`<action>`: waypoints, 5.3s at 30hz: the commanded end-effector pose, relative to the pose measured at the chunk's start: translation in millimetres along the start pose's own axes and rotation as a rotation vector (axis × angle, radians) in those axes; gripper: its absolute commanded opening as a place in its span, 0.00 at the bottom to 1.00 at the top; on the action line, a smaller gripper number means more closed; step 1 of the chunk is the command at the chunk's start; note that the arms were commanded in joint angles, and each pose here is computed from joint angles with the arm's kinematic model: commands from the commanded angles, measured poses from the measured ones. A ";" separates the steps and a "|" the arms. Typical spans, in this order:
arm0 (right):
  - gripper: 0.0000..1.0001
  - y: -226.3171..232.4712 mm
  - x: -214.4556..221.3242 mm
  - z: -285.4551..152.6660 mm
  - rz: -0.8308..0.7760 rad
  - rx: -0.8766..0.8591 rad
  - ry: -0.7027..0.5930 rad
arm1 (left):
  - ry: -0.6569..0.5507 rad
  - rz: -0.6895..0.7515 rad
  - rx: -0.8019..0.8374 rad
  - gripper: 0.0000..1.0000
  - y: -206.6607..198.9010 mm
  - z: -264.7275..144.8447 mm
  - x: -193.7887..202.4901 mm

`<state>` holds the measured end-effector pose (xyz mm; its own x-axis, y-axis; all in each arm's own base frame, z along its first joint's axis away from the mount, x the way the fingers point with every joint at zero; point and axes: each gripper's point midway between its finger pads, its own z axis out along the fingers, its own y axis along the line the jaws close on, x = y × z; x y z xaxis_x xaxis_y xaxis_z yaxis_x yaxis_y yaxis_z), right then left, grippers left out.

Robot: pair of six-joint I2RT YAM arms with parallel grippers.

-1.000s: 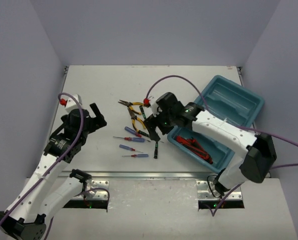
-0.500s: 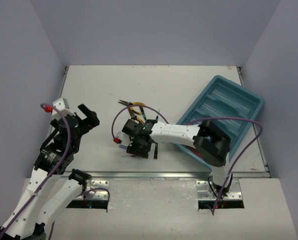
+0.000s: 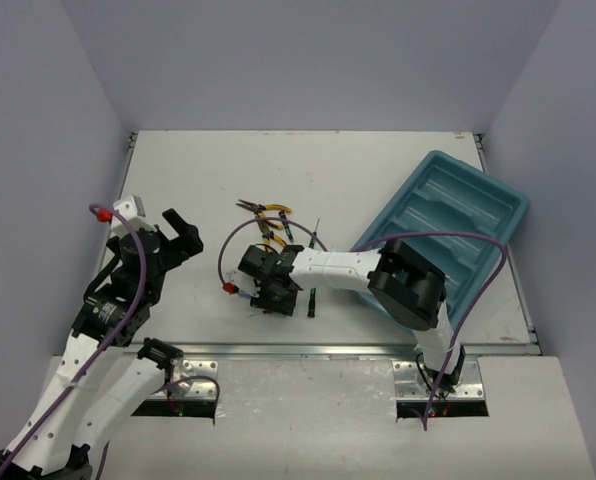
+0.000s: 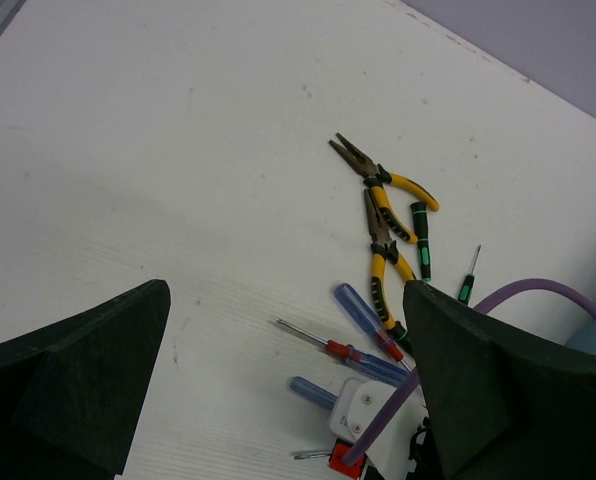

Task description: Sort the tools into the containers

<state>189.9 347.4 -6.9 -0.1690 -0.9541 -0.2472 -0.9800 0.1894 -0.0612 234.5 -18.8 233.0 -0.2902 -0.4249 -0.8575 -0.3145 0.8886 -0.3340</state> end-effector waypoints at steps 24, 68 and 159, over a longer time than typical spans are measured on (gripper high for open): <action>0.03 19.9 -10.4 -18.9 0.081 -0.016 -0.034 | -0.043 -0.018 0.037 1.00 -6.7 -2.0 -11.1; 0.59 -181.5 274.1 -189.8 0.454 0.737 0.033 | 0.004 0.007 0.149 1.00 -25.4 -4.7 -1.8; 0.00 -73.6 17.7 -187.2 0.675 0.250 -0.746 | 0.255 -0.355 0.368 1.00 -134.4 -38.4 86.9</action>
<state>200.5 321.5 147.3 -0.6644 -0.1326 -0.7355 -0.6170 0.6527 0.4397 203.9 -225.4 199.9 -0.5813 -0.6607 -0.4750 0.0279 0.5672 -0.8231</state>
